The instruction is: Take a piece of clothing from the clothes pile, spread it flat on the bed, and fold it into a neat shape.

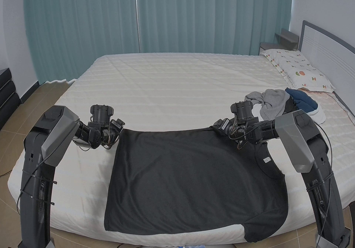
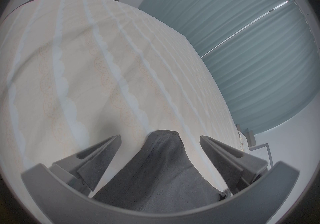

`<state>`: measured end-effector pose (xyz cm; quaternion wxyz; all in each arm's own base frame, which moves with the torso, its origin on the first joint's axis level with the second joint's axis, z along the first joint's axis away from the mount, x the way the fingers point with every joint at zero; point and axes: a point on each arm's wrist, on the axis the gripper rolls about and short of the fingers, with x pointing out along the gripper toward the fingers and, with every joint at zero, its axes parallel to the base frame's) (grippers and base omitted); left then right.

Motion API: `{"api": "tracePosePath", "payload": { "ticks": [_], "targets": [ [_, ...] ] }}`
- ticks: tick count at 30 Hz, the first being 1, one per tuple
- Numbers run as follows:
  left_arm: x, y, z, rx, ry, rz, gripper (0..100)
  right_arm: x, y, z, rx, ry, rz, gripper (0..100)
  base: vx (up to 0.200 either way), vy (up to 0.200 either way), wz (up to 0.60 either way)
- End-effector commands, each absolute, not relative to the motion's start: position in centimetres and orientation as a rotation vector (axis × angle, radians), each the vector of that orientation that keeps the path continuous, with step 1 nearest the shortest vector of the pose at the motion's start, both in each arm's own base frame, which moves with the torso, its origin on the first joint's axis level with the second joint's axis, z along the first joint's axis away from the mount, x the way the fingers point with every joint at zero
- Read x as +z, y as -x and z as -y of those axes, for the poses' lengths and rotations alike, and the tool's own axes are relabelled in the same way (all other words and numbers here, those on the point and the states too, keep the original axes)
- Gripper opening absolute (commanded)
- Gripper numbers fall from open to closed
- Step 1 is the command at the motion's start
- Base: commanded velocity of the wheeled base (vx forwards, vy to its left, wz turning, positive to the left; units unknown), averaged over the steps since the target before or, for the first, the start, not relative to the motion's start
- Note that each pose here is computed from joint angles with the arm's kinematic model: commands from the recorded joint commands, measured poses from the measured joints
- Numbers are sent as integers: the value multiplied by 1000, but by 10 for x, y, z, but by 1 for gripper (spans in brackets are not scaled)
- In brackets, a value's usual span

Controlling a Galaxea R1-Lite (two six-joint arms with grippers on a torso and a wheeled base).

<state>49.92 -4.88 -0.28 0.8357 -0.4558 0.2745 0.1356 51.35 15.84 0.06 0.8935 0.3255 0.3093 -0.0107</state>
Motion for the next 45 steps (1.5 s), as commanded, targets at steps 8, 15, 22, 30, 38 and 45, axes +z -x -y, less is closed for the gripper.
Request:
{"api": "tracePosePath", "payload": {
  "ticks": [8,15,22,30,38,45],
  "targets": [
    [-2,-499,49,286,965,-580,100,-31,-527,-163,72,-672,-502,100,0,0,0],
    [-2,-499,49,287,964,-579,100,-7,-537,-156,159,-677,-281,100,0,0,0],
    [-2,-499,49,291,963,-577,100,42,-544,-133,242,-582,-55,100,0,0,0],
    [-2,-499,50,291,962,-576,100,-35,-546,-123,179,-423,-248,100,0,0,0],
    [-3,-499,50,292,962,-578,100,-28,-549,-107,103,-427,-224,100,0,0,0],
    [-2,-499,50,291,962,-576,100,24,-554,-73,10,-498,-180,100,0,0,0]
  ]
}}
